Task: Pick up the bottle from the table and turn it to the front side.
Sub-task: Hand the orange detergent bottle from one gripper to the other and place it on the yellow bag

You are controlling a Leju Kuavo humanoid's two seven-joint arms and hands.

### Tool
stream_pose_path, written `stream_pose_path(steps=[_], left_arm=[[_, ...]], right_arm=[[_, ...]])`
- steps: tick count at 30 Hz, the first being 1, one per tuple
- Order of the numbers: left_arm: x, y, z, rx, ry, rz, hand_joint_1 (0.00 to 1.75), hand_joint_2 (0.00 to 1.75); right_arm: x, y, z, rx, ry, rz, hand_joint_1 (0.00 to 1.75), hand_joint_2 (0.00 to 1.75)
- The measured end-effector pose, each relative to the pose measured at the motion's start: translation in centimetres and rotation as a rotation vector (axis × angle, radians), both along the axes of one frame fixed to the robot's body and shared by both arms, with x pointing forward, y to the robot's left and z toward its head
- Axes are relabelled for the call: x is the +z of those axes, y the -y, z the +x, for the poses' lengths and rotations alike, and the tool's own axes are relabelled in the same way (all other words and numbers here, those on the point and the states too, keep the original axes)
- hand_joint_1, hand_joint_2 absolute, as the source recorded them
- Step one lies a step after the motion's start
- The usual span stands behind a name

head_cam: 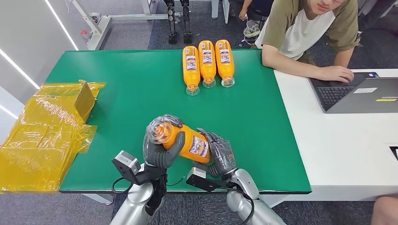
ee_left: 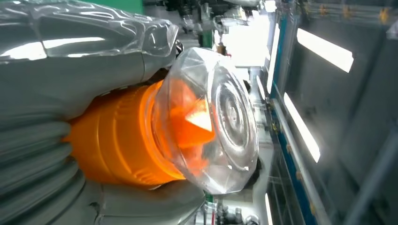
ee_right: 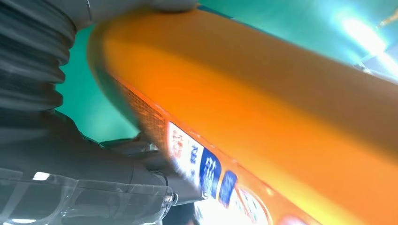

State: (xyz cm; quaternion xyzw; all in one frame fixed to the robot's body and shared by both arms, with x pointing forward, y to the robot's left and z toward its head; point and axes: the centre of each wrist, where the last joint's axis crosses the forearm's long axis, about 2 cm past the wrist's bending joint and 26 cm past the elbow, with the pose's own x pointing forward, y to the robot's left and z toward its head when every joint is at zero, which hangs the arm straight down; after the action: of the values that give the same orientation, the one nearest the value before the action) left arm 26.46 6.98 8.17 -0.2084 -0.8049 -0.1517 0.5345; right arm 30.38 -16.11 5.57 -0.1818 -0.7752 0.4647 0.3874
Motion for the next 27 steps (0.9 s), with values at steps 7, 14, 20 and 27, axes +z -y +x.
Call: stream_pose_path(steps=[7,14,20,27], left_arm=[[0.3,-0.3,0.2,0.095,0.019,0.011,1.75,1.75],[1.3,-1.2,0.9,0.263,0.084,0.020,1.75,1.75],[3.2,-5.3,2.6,0.687,0.361,0.242,1.75,1.75],[5.9,-14.2,6.9,0.902,0.750,0.901,1.75,1.75]], right_arm=[[1.0,-1.6,-1.2,-0.015,0.138,0.210,0.00,1.75],[2.6,-2.9,-2.5,-0.040,0.183,0.440,0.00,1.75],[3.3,-4.0,-6.3,-0.065,0.187,0.585,0.00,1.75],[5.0,-3.8,-8.0,-0.092,0.231,0.686,0.00,1.75]])
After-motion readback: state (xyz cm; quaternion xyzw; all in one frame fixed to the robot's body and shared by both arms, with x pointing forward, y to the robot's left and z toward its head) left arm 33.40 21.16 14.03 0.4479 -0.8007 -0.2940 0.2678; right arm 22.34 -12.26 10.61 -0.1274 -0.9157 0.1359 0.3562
